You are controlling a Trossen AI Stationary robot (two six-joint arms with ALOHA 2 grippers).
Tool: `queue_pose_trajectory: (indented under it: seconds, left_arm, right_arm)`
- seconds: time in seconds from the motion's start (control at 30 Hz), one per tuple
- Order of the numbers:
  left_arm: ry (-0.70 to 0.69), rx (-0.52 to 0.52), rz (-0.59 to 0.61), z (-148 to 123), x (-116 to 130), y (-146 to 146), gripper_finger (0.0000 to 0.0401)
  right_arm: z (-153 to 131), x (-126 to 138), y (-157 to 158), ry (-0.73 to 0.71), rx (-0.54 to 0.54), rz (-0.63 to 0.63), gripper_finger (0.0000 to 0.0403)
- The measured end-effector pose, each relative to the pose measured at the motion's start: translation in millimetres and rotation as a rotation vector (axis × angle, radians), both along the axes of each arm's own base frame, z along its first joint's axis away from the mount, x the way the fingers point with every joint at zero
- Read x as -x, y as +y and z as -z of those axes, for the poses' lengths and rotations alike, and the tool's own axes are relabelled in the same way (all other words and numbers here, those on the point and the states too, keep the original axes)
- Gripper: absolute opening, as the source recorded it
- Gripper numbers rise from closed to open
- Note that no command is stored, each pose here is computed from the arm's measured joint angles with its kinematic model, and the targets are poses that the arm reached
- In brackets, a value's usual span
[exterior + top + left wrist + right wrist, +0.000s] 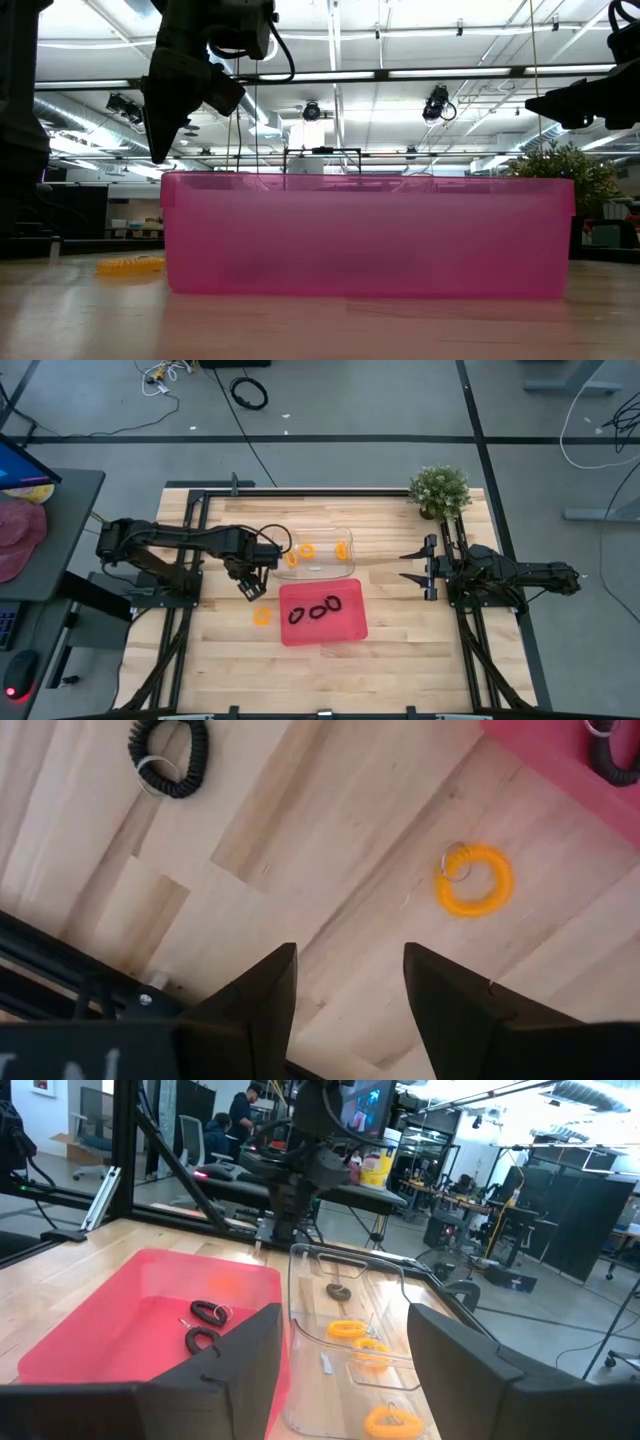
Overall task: Sort spring keychains
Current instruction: Put the black spring keychain into the red bin
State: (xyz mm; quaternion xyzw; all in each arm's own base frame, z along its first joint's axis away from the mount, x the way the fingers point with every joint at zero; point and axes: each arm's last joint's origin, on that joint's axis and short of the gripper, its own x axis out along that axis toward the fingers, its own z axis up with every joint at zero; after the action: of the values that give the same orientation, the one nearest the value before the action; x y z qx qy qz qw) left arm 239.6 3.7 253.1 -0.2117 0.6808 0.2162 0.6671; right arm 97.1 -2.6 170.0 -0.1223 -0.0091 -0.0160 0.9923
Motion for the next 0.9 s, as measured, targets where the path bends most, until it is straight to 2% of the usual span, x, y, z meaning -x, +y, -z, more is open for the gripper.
queue_pose_trajectory:
  seconds: [0.2,0.43,0.9]
  left_arm:
    - [-0.004,-0.016,-0.01,0,0,6,0.0188]
    - [0.002,-0.125,0.031,0,0,10,0.0188]
    - [-0.01,-0.134,0.033,0,-1,17,0.0188]
  right_arm:
    - [0,0,0,0.0,0.0,0.0,0.0222]
    - [0,0,0,0.0,0.0,0.0,0.0222]
    - [0,0,0,0.0,0.0,0.0,0.0222]
